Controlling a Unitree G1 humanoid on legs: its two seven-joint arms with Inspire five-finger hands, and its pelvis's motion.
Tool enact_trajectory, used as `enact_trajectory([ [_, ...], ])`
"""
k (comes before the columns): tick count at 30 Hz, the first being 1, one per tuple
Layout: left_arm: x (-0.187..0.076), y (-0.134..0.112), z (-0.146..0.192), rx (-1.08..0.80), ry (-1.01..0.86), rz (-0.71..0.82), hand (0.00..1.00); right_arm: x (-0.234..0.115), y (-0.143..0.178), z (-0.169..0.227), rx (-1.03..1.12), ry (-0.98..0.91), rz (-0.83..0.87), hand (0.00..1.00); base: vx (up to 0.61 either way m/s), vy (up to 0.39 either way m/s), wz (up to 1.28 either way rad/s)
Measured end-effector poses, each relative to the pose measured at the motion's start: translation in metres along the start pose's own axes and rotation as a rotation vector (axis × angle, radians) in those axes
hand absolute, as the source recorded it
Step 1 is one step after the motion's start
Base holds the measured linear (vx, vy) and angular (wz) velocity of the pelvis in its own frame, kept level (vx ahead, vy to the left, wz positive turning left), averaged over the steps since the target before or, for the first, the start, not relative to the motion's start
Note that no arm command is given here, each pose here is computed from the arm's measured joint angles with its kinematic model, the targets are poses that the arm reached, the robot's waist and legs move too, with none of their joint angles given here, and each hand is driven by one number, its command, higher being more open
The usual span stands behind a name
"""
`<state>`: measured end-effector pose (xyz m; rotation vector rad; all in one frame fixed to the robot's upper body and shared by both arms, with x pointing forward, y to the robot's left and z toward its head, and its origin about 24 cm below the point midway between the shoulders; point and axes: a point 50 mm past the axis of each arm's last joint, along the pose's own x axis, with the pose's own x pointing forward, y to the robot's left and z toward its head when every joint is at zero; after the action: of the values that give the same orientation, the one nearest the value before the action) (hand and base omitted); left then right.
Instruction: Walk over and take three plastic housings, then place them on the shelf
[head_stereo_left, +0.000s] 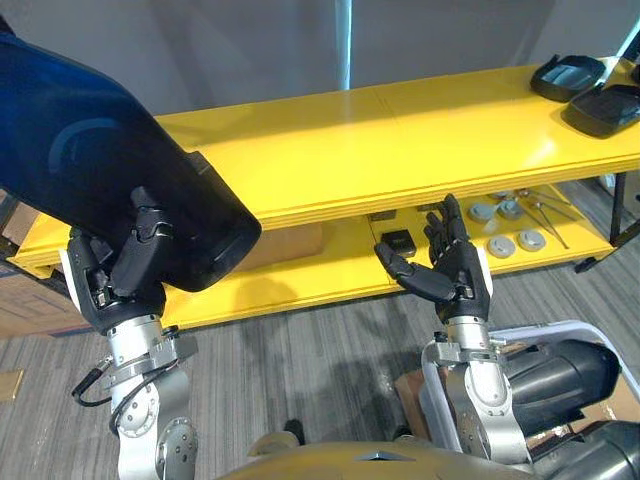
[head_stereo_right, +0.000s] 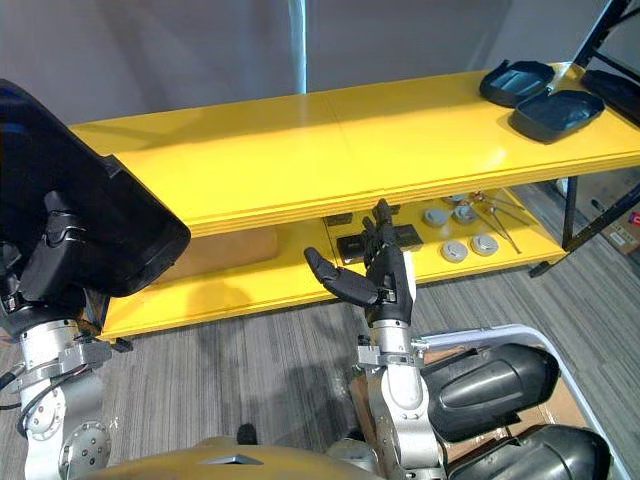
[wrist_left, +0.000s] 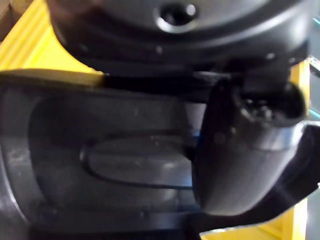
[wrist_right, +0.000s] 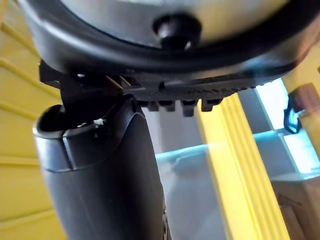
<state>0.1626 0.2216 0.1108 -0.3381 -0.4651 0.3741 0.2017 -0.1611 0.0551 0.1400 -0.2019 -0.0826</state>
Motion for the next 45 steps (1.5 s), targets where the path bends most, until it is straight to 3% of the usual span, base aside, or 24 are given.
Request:
enact_trajectory([
  [19, 0.009, -0.008, 0.002, 0.001, -0.025, -0.118, 0.0, 0.003, -0.005, -0.019, 0.007, 0.048, -0.057, 1.0, -0.02, 0.039, -0.02],
  [24, 0.018, -0.009, -0.015, -0.005, 0.017, -0.11, 0.0, 0.003, -0.012, -0.013, -0.022, 0.021, -0.008, 1.0, 0.05, -0.06, 0.24],
  [33, 0.005, -0.01, -0.038, -0.011, 0.13, -0.106, 0.0, 0.008, -0.042, -0.002, -0.112, -0.033, -0.053, 1.0, 0.23, -0.115, 0.03],
  [42, 0.004, -0.024, -0.04, 0.004, 0.126, -0.283, 0.0, 0.009, -0.046, 0.018, -0.121, -0.16, -0.09, 1.0, 0.35, 0.162, -0.33],
  [45, 0.009, -0.022, -0.04, 0.045, 0.148, -0.329, 0.0, 0.01, -0.033, 0.016, -0.074, -0.171, -0.107, 1.0, 0.28, 0.348, -0.36],
])
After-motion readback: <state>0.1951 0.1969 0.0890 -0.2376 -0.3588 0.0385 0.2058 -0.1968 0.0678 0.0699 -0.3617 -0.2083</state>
